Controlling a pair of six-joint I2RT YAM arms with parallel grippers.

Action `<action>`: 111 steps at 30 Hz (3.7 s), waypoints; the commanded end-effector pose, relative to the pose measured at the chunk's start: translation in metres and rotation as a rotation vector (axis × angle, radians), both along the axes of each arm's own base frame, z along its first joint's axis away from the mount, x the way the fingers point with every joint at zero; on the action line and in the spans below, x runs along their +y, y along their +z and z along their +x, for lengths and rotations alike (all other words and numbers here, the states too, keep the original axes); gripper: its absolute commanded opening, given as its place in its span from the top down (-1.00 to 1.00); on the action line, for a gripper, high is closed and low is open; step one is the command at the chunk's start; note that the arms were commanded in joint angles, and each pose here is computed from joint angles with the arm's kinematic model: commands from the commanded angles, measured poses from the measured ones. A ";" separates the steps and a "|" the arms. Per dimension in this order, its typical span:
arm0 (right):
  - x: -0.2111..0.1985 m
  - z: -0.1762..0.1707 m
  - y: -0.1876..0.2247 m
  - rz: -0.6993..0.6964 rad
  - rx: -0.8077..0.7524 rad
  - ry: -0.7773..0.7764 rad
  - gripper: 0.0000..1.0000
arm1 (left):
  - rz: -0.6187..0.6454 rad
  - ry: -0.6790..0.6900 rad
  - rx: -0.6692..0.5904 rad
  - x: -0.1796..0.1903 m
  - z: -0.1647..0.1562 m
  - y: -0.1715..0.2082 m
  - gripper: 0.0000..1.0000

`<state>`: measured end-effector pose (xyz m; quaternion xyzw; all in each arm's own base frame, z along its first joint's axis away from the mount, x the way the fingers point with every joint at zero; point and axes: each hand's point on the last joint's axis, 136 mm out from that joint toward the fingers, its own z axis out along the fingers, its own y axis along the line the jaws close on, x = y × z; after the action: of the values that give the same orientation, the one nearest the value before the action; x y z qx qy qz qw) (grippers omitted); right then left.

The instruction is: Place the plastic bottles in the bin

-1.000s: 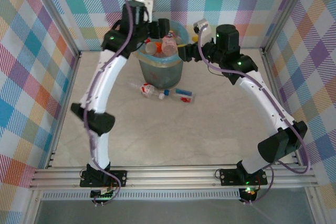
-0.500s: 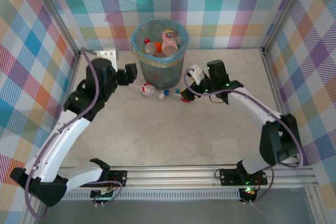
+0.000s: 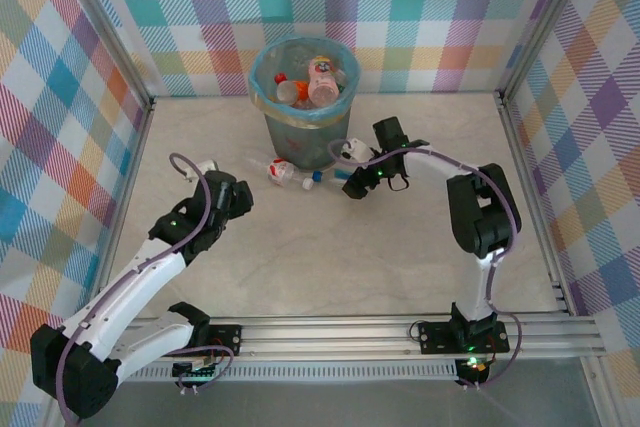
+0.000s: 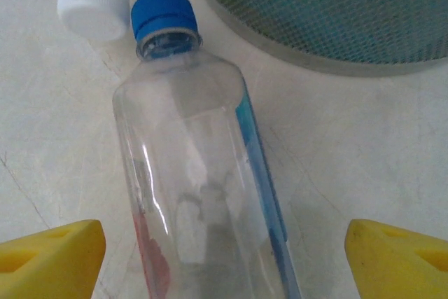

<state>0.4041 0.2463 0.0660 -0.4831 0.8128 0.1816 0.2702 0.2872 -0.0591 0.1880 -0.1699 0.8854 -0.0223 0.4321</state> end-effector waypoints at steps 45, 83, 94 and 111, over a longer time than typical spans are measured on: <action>0.051 -0.134 0.168 0.434 -0.022 0.074 0.12 | -0.469 -0.433 -0.118 -0.122 0.039 0.130 -0.79; 0.088 -0.107 0.280 0.576 -0.183 0.052 -0.84 | -0.481 -0.408 -0.242 -0.129 0.082 0.211 0.91; 0.054 -0.052 0.323 0.428 -0.487 -0.178 -0.99 | -0.177 -0.240 -0.575 -0.084 0.176 0.309 0.93; 0.053 -0.041 0.300 0.314 -0.500 -0.150 -0.99 | 0.310 -0.169 -0.455 -0.089 0.307 0.237 0.88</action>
<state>0.3612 0.3013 0.3552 -0.3955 0.7261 0.1729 0.5351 0.5970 -0.1647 0.4143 -0.0206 0.7755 -0.0110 0.6309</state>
